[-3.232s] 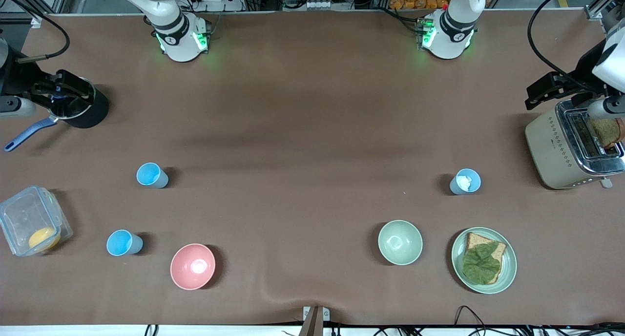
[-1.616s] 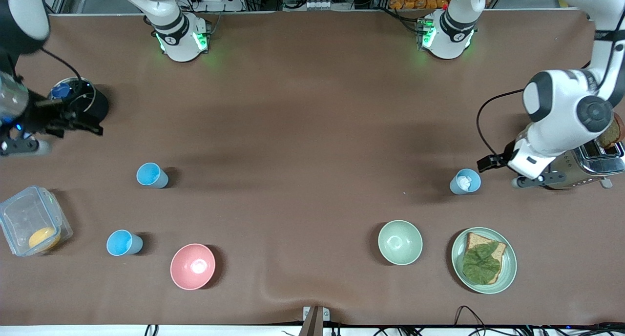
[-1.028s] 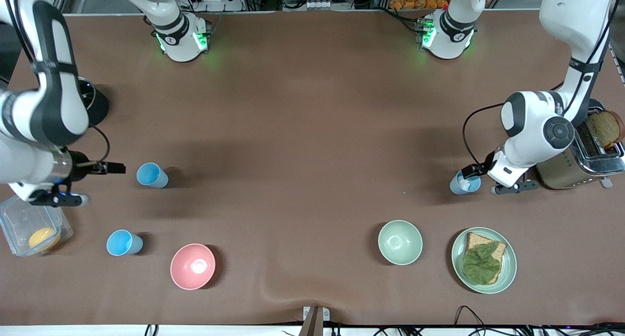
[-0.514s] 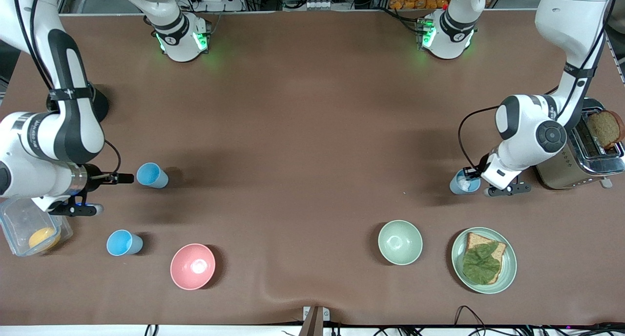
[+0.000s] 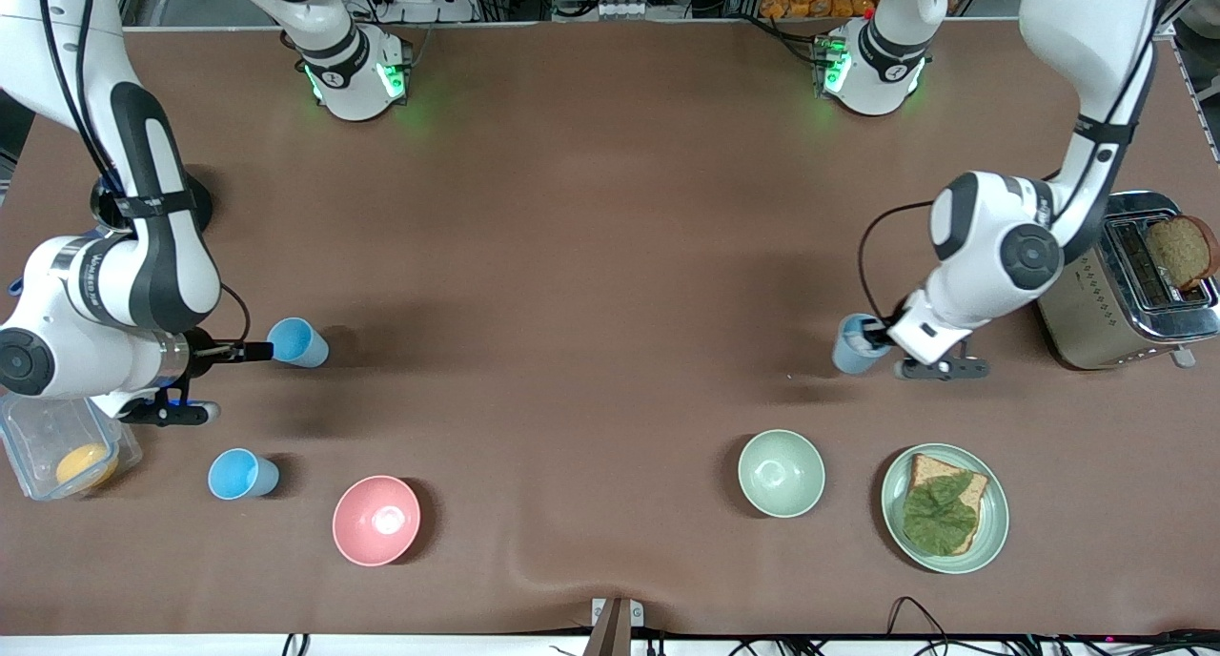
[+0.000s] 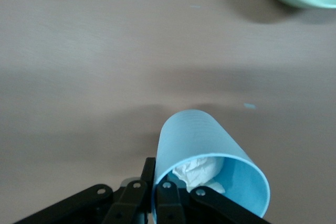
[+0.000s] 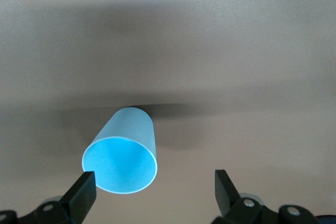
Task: Stack blue cups with both arms
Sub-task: 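Carry the blue cup with the left gripper to mid-table and set it down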
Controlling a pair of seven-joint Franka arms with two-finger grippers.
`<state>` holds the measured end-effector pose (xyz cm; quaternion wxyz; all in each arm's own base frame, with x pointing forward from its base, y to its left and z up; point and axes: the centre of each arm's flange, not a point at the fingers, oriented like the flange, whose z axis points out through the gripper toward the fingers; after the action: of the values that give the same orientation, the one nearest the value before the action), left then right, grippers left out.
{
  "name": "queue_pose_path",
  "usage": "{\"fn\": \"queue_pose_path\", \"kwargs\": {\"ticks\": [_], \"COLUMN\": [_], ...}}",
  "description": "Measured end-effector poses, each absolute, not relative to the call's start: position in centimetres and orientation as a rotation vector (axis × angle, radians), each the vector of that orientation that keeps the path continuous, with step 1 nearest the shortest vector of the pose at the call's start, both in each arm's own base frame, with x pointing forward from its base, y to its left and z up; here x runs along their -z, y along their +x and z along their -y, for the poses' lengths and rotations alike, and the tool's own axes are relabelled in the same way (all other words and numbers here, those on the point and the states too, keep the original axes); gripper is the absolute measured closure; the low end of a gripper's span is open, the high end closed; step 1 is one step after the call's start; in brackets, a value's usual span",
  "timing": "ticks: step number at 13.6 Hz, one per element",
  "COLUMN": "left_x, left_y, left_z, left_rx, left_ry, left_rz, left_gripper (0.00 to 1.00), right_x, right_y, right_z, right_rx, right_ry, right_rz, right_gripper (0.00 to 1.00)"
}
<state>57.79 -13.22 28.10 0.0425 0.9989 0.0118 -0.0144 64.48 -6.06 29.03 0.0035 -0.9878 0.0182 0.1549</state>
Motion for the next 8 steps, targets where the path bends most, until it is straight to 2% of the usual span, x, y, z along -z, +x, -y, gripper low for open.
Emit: {"fn": "queue_pose_path", "kwargs": {"ticks": [3, 8], "left_x": [-30.5, -30.7], "left_y": [55.4, 49.4], "left_z": [24.0, 39.2], "left_rx": [0.079, 0.118], "left_ry": [3.029, 3.001], "left_rz": [-0.121, -0.232], "left_gripper": [0.96, 0.96], "right_x": [-27.9, -22.8], "right_y": [64.1, 63.1], "right_z": [6.1, 6.8], "right_rx": [-0.527, -0.65], "right_ry": [-3.088, -3.059], "right_rz": [-0.058, -0.076], "right_gripper": [0.0, 0.0]}}
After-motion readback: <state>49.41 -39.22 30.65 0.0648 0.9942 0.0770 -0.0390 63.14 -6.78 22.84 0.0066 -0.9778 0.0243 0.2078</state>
